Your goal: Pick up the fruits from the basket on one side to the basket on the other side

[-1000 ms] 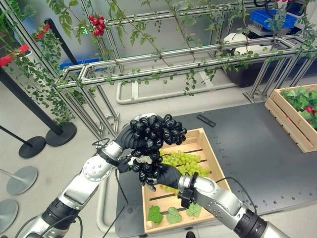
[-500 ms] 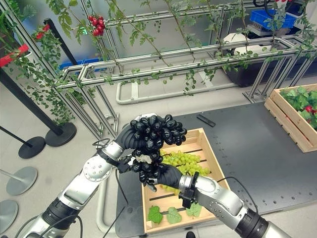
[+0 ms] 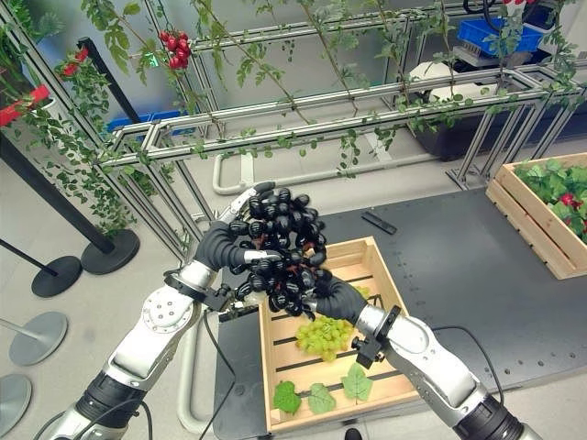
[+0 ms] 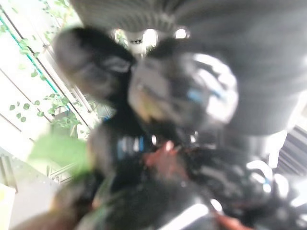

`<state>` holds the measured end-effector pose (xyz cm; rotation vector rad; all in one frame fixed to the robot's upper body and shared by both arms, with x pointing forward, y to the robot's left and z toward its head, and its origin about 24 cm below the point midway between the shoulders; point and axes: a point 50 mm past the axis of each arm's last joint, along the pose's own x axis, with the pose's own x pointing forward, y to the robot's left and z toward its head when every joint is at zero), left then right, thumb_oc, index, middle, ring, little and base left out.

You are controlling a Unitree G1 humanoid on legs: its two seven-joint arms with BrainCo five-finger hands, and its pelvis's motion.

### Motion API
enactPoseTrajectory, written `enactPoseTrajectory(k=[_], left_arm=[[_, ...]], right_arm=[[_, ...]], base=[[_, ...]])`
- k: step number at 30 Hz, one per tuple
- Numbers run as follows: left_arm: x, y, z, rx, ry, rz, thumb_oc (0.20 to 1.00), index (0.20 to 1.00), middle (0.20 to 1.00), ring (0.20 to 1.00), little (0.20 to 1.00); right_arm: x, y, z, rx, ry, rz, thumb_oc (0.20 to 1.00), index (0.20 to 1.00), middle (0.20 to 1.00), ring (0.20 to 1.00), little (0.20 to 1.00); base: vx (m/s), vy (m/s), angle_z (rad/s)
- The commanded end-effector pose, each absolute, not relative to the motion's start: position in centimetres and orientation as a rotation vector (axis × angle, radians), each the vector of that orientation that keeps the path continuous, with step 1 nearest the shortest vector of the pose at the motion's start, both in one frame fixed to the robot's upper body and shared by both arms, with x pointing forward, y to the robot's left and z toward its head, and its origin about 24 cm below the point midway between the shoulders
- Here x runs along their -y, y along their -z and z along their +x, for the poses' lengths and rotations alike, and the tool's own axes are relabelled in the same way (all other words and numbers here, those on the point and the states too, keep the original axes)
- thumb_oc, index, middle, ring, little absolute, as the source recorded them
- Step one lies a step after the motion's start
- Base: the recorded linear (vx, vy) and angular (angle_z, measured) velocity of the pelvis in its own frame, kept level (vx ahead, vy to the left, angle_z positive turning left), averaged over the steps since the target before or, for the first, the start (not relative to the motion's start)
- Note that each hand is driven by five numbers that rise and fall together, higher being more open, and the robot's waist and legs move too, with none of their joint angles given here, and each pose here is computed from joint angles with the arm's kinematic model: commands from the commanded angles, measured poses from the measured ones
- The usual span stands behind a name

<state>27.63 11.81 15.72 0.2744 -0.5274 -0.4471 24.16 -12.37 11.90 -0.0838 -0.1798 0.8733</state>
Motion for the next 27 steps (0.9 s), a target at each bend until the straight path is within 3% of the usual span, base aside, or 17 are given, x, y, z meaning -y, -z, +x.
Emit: enactPoseTrajectory(k=[1,27], left_arm=[[-12.27,-14.92,27.91,0.516,0.441,0.272,1.0,1.0,1.0,1.0,1.0],[-12.72,-14.41,27.62,0.501,0.415,0.22,1.0,1.0,1.0,1.0,1.0]], right_arm=[[10.91,-17.33,22.77,0.525,-0.907,-0.027,0.2,0.2,0.2,0.2,0.2],[11.4,-17.18,22.82,0.542,-0.859,0.006,0.2,0.2,0.2,0.2,0.2]], base=[[0.0,0.0,0.0],[0.0,0.0,0.0]])
